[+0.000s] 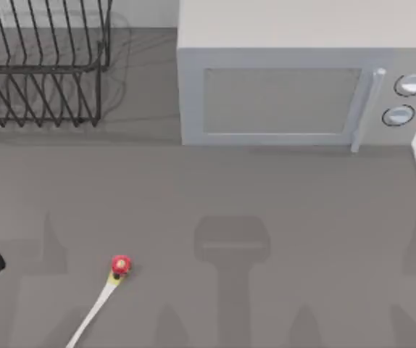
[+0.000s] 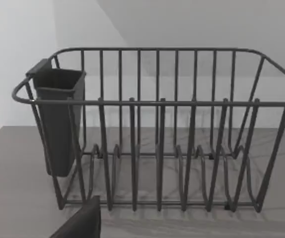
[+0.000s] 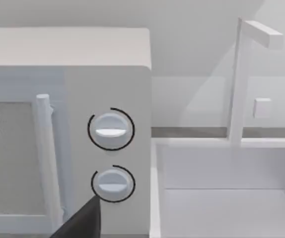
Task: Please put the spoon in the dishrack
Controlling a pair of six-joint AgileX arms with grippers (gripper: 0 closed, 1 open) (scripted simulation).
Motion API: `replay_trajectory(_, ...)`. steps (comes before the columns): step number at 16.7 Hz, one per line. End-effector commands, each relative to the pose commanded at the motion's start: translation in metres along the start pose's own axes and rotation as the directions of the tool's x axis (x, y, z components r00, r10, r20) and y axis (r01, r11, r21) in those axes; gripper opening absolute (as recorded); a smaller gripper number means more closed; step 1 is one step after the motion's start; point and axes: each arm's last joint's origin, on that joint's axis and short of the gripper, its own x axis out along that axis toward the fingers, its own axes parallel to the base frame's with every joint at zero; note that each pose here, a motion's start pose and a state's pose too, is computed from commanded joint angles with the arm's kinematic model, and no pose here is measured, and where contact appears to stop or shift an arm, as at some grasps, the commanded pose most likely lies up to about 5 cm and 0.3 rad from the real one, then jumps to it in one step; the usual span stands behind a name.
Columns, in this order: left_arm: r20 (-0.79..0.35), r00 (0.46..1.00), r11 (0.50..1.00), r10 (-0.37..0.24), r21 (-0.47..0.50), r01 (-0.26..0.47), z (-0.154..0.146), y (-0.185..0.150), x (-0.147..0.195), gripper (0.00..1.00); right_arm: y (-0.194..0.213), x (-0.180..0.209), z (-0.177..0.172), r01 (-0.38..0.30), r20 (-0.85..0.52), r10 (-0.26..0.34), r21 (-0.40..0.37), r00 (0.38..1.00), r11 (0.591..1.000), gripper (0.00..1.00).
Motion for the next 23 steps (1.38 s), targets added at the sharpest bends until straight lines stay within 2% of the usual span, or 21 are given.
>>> replay_trajectory(3, -0.012, 1.000, 1.000, -0.007, -0.001, 0.007, 0.002, -0.001, 0.000, 1.00, 0.000, 0.000, 0.000, 0.000, 0.000, 0.000, 0.000, 1.000, 1.000, 1.00)
replay_trajectory(5, -0.066, 0.997, 0.999, -0.035, -0.006, 0.035, 0.008, -0.004, 0.001, 1.00, 0.000, 0.000, 0.000, 0.000, 0.000, 0.000, 0.000, 1.000, 1.000, 1.00)
replay_trajectory(8, -0.228, 0.969, 0.995, -0.099, -0.017, 0.098, 0.024, -0.011, 0.006, 1.00, 0.000, 0.000, 0.000, 0.000, 0.000, 0.000, 0.000, 1.000, 1.000, 1.00)
replay_trajectory(10, -0.384, 0.912, 0.989, -0.144, -0.025, 0.146, 0.033, -0.019, 0.015, 1.00, 0.000, 0.000, 0.000, 0.000, 0.000, 0.000, 0.000, 1.000, 1.000, 1.00)
replay_trajectory(12, -0.558, 0.811, 0.980, -0.178, -0.030, 0.195, 0.040, -0.029, 0.029, 1.00, 0.000, 0.000, 0.000, 0.000, 0.000, 0.000, 0.000, 1.000, 1.000, 1.00)
replay_trajectory(16, -0.832, 0.523, 0.956, -0.185, -0.030, 0.292, 0.045, -0.058, 0.060, 1.00, 0.000, 0.000, 0.000, 0.000, 0.000, 0.000, 0.000, 1.000, 1.000, 1.00)
replay_trajectory(20, -0.964, 0.238, 0.927, -0.116, -0.019, 0.375, 0.042, -0.092, 0.086, 1.00, 0.000, 0.000, 0.000, 0.000, 0.000, 0.000, 0.000, 1.000, 1.000, 1.00)
replay_trajectory(23, -0.995, 0.087, 0.907, -0.049, -0.008, 0.420, 0.036, -0.115, 0.100, 1.00, 0.000, 0.000, 0.000, 0.000, 0.000, 0.000, 0.000, 1.000, 1.000, 1.00)
